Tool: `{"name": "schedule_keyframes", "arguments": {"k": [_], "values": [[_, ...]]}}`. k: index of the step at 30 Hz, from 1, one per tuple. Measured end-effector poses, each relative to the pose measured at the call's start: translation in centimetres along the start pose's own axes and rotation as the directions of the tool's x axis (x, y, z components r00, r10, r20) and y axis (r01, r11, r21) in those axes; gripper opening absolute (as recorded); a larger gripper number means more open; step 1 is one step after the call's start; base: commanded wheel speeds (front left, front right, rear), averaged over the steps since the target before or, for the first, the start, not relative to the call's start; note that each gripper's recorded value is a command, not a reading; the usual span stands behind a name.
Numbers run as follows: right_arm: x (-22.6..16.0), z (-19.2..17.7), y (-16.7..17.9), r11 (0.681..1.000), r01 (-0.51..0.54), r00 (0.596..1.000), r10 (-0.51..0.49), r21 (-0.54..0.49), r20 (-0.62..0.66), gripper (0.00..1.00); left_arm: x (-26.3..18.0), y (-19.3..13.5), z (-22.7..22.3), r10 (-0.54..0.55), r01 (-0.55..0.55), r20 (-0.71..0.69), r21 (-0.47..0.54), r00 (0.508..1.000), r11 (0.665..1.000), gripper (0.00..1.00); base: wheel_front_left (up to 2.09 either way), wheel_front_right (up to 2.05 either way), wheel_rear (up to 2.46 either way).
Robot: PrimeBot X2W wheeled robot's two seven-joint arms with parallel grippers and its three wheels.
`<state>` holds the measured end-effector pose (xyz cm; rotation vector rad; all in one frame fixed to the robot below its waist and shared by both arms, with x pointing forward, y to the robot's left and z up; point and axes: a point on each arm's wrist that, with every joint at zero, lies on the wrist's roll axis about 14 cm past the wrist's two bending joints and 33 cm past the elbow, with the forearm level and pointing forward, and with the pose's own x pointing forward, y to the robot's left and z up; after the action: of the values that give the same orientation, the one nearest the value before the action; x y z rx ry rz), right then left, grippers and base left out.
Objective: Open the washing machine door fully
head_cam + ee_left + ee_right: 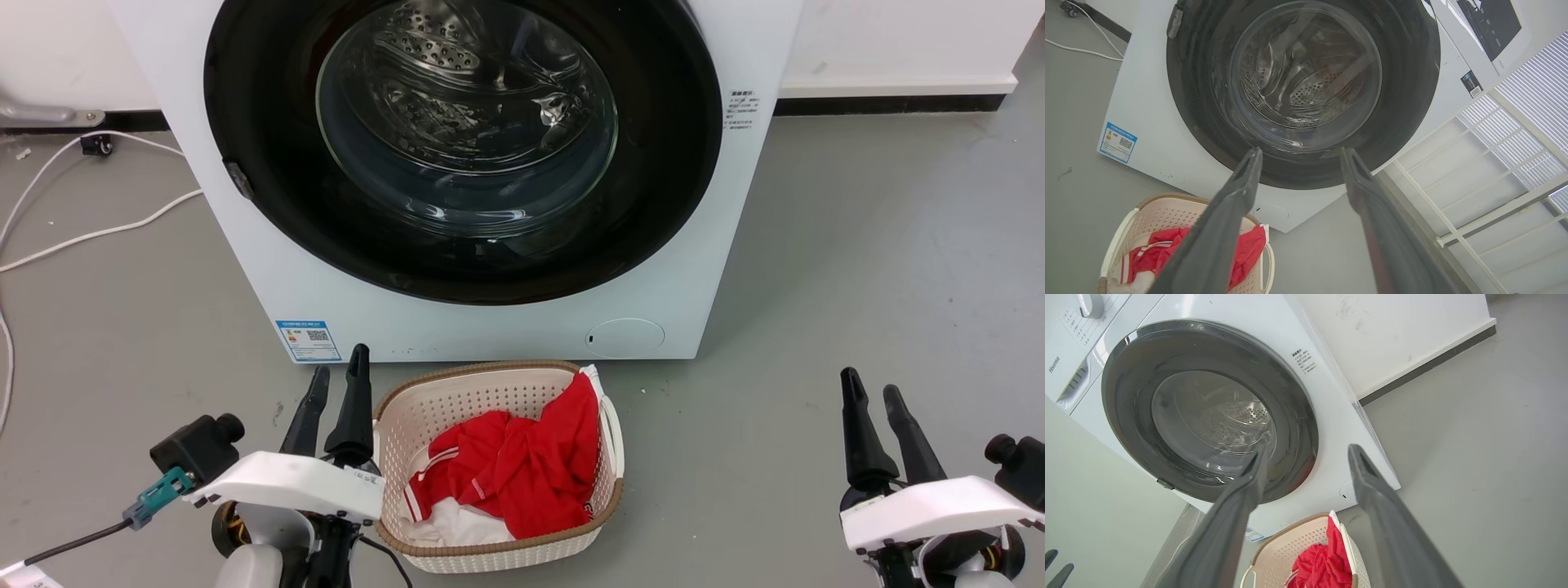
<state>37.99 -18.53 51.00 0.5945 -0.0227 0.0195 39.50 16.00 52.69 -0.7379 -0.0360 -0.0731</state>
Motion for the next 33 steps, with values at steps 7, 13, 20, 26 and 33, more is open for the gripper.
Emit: {"name": "schedule_keyframes", "arguments": {"k": [7,13,20,26,33], "values": [[0.0,-0.2,0.2,0.995,-0.013,1.0,0.013,-0.096,-0.002,1.0,0.3,-0.6,0.1,-0.017,0.016,0.01,0.108,1.0,0.994,1.0,0.0,0.0,0.0],[0.1,-0.4,0.4,0.984,-0.023,1.0,0.023,-0.174,-0.004,1.0,0.4,-1.0,0.0,-0.029,0.026,0.013,0.192,0.999,0.981,1.0,0.0,0.0,0.0],[0.1,-0.5,0.6,0.965,-0.036,0.999,0.036,-0.259,-0.005,1.0,0.5,-1.3,-0.1,-0.043,0.037,0.015,0.281,0.999,0.959,1.0,0.0,0.0,0.0],[0.1,-0.5,0.8,0.946,-0.051,0.999,0.051,-0.322,-0.009,1.0,0.5,-1.6,-0.2,-0.056,0.047,0.016,0.347,0.998,0.937,1.0,0.0,0.0,0.0],[0.1,-0.7,1.2,0.92,-0.068,0.998,0.068,-0.387,-0.013,1.0,0.6,-1.8,-0.3,-0.068,0.055,0.018,0.407,0.998,0.912,1.0,0.0,0.0,0.0]]}}
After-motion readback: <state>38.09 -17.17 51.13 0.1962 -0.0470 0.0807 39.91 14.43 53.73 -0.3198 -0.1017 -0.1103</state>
